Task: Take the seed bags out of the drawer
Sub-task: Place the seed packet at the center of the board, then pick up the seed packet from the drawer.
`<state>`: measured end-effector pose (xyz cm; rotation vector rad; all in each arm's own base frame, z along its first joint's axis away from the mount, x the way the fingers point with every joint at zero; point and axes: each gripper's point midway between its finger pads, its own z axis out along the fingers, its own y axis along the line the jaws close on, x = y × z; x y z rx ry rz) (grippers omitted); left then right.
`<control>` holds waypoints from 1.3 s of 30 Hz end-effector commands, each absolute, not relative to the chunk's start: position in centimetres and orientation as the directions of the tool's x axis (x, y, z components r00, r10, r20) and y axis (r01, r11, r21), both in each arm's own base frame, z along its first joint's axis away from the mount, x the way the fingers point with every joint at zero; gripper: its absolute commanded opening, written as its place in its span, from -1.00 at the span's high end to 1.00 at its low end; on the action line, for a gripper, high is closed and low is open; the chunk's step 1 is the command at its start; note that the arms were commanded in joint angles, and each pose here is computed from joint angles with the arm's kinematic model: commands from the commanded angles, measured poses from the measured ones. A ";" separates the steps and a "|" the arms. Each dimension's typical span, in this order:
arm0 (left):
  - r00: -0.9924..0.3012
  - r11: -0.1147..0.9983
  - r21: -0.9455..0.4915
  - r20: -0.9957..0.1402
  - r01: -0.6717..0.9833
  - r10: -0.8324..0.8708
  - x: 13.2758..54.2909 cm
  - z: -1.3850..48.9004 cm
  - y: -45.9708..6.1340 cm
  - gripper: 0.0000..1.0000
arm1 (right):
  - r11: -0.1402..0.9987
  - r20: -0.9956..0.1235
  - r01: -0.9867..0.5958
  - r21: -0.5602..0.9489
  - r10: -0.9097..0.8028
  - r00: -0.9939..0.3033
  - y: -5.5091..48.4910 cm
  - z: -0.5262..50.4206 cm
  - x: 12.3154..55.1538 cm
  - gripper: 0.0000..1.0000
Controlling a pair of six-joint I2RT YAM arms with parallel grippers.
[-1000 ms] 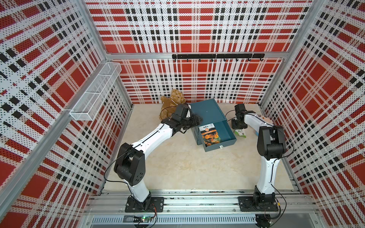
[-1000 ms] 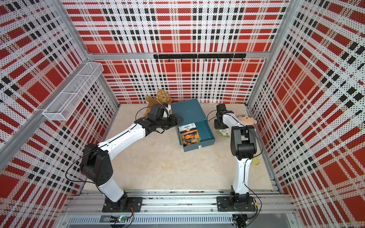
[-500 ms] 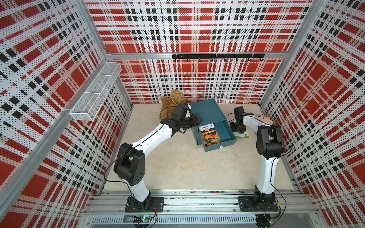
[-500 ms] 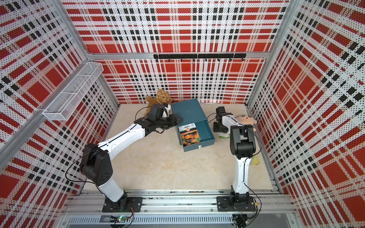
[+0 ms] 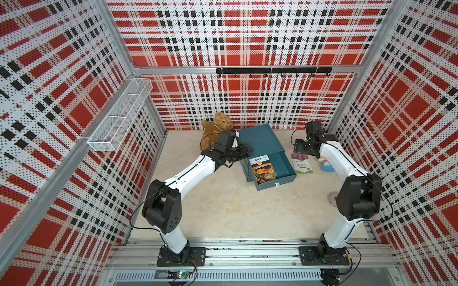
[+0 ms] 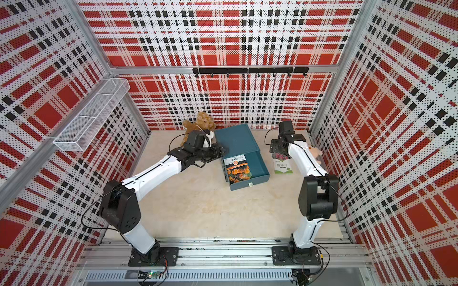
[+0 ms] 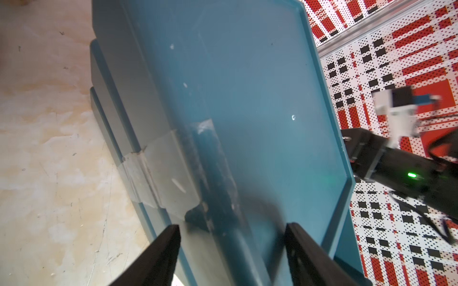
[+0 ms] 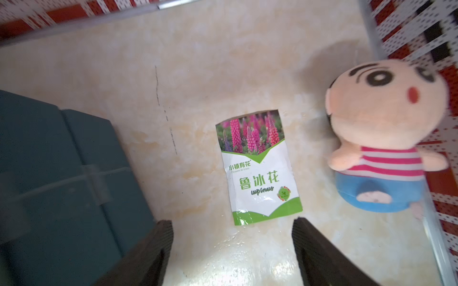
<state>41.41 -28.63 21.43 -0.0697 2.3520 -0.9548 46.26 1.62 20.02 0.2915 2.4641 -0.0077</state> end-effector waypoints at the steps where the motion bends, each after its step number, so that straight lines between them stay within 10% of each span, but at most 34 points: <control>1: -0.889 0.844 -0.536 -0.403 0.034 -0.220 39.4 15.4 -25.5 -0.43 | 0.969 -0.655 0.220 0.110 0.237 -0.717 1.6 24.4 45.0 -0.63; 20: -0.888 0.844 -0.534 -0.406 0.041 -0.214 39.2 15.4 -25.5 -0.41 | 0.887 -0.680 -0.147 0.437 0.219 -0.700 14.5 34.6 37.0 -0.42; 39: -0.889 0.845 -0.533 -0.404 0.038 -0.215 38.9 15.4 -26.1 -0.40 | 0.865 -0.582 -0.173 0.471 0.158 -0.797 20.2 28.7 32.8 -0.39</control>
